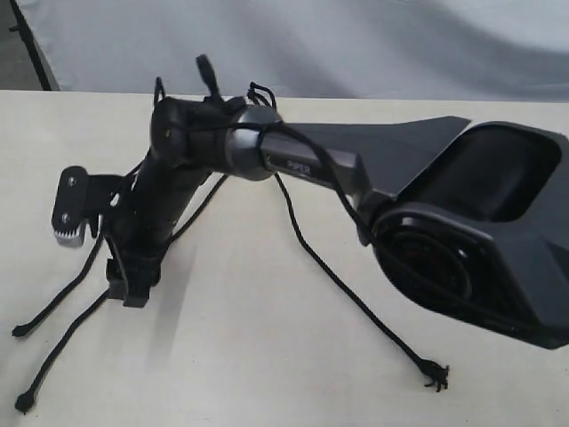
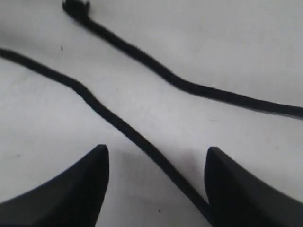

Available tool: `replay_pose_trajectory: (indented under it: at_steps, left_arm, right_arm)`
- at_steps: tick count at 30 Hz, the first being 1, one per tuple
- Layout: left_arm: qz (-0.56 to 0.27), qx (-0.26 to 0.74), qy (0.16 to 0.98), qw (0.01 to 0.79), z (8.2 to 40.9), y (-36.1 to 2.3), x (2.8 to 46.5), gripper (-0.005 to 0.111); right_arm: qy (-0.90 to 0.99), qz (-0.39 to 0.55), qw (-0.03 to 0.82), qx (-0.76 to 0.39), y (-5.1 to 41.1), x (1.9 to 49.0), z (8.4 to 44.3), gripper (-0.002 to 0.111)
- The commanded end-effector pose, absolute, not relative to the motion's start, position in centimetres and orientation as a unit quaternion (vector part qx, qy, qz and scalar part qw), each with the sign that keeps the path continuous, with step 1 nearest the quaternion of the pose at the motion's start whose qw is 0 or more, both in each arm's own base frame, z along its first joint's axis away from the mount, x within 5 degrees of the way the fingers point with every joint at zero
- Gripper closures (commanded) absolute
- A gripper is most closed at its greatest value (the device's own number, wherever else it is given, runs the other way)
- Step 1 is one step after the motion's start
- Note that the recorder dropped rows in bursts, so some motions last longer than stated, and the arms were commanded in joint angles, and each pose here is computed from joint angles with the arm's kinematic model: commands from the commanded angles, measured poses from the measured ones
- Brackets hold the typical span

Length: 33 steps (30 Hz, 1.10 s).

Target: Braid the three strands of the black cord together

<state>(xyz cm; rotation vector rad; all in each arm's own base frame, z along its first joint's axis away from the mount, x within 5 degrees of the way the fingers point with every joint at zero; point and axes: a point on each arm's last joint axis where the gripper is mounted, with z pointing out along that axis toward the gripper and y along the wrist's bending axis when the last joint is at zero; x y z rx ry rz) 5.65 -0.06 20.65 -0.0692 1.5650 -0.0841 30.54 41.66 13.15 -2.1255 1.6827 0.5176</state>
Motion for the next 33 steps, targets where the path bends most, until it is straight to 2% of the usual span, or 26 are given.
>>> replay_pose_trajectory:
  at_steps: [1,5,7,8,9,14,22,27,33]
  left_arm:
    - [-0.039,-0.028,0.702,0.711,20.7,-0.1,5.6,0.075]
    - [-0.039,-0.028,0.702,0.711,20.7,-0.1,5.6,0.075]
    - [-0.039,-0.028,0.702,0.711,20.7,-0.1,5.6,0.075]
    - [-0.039,-0.028,0.702,0.711,20.7,-0.1,5.6,0.075]
    - [-0.039,-0.028,0.702,0.711,20.7,-0.1,5.6,0.075]
    - [-0.039,-0.028,0.702,0.711,20.7,-0.1,5.6,0.075]
    - [-0.039,-0.028,0.702,0.711,20.7,-0.1,5.6,0.075]
    - [-0.039,-0.028,0.702,0.711,20.7,-0.1,5.6,0.075]
    - [-0.039,-0.028,0.702,0.711,20.7,-0.1,5.6,0.075]
  right_arm:
    - [0.553,0.114,0.186,-0.804,42.6,29.4,11.9,0.051]
    - [0.546,0.111,0.165,-0.814,43.0,28.4,10.6,0.053]
    - [0.543,0.117,0.126,-0.822,42.5,27.9,10.4,0.078]
    - [0.544,0.121,0.105,-0.824,42.2,27.7,10.3,0.095]
    - [0.549,0.121,0.084,-0.823,41.9,27.5,10.3,0.108]
    - [0.526,0.088,0.0,-0.846,40.2,27.0,11.3,0.108]
    - [0.499,-0.022,0.04,-0.866,38.8,28.5,16.1,0.108]
    - [0.511,-0.033,0.066,-0.856,37.8,29.4,18.8,0.108]
    - [0.605,-0.01,0.089,-0.791,34.5,32.8,20.7,0.108]
